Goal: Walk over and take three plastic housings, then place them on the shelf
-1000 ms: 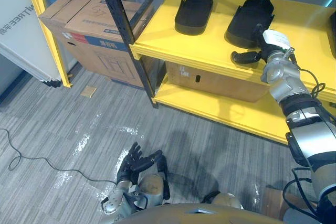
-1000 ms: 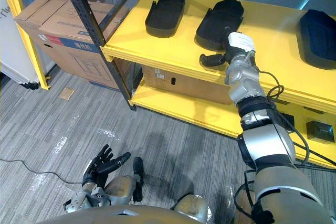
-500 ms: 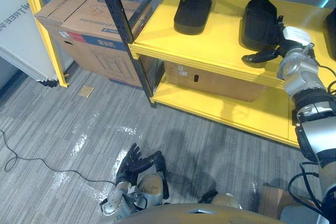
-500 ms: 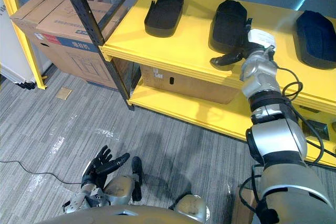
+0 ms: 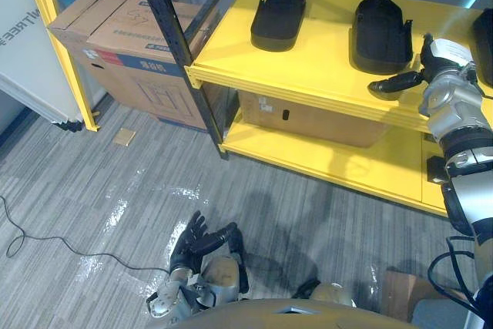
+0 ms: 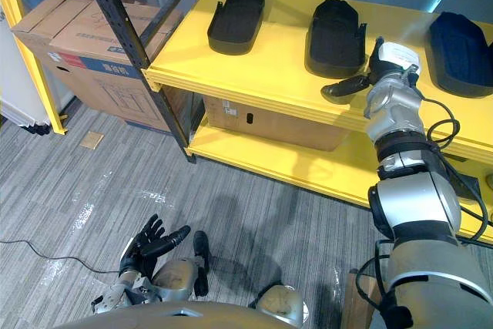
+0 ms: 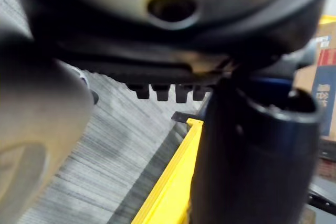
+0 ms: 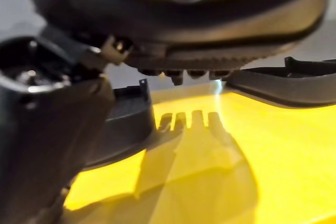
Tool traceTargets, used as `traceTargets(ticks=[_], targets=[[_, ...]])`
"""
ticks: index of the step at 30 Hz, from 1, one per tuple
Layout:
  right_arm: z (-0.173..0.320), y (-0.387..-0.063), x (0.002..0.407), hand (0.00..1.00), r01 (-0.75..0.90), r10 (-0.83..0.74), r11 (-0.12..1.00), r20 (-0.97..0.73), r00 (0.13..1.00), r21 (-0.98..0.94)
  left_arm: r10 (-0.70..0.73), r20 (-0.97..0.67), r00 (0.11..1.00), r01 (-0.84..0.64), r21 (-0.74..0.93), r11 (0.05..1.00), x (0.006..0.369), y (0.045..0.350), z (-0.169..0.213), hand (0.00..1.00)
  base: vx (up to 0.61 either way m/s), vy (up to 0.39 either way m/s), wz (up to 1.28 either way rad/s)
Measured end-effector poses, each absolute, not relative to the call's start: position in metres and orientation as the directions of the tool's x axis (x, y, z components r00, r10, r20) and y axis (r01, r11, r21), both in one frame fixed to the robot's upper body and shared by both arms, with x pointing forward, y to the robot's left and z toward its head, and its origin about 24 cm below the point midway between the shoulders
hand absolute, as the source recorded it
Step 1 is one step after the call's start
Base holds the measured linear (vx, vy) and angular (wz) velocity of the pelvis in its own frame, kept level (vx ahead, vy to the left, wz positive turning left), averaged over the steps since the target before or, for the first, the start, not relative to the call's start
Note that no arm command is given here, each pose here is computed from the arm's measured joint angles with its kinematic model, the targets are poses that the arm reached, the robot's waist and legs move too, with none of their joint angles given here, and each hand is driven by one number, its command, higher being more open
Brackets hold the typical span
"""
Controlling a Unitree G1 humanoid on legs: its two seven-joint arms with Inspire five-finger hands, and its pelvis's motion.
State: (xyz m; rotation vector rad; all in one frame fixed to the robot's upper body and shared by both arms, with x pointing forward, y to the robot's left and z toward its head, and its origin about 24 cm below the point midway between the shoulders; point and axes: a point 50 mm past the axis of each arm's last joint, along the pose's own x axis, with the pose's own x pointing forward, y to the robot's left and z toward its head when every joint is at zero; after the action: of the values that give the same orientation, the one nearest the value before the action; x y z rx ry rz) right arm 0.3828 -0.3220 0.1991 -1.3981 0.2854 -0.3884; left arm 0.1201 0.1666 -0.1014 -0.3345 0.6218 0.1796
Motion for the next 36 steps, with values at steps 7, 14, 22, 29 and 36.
traceTargets(ticks=[7, 14, 22, 29, 36], targets=[[0.205, -0.315, 0.385, 1.0, 0.181, -0.366, 0.124, 0.125, 0.922, -0.976, 0.066, -0.598, 0.799, -0.265, -0.251, 0.931, 0.12, 0.167, -0.101, 1.0, 0.0, 0.0, 0.0], [0.208, -0.312, 0.381, 1.0, 0.31, -0.383, 0.07, 0.262, 0.886, -0.948, 0.065, -0.598, 0.799, -0.264, -0.251, 0.931, 0.12, 0.166, -0.102, 1.0, 0.0, 0.0, 0.0], [0.211, -0.332, 0.372, 1.0, 0.406, -0.547, 0.102, 0.29, 0.785, -0.908, 0.067, -0.598, 0.799, -0.268, -0.254, 0.929, 0.12, 0.166, -0.102, 1.0, 0.01, -0.007, 0.08], [0.211, -0.341, 0.369, 1.0, 0.431, -0.624, 0.16, 0.247, 0.741, -0.888, 0.063, -0.598, 0.799, -0.271, -0.264, 0.925, 0.119, 0.163, -0.102, 1.0, 0.02, -0.033, 0.12], [0.227, -0.339, 0.373, 1.0, 0.482, -0.634, 0.185, 0.271, 0.724, -0.856, 0.061, -0.595, 0.802, -0.272, -0.273, 0.923, 0.121, 0.161, -0.101, 1.0, 0.01, -0.019, 0.07]])
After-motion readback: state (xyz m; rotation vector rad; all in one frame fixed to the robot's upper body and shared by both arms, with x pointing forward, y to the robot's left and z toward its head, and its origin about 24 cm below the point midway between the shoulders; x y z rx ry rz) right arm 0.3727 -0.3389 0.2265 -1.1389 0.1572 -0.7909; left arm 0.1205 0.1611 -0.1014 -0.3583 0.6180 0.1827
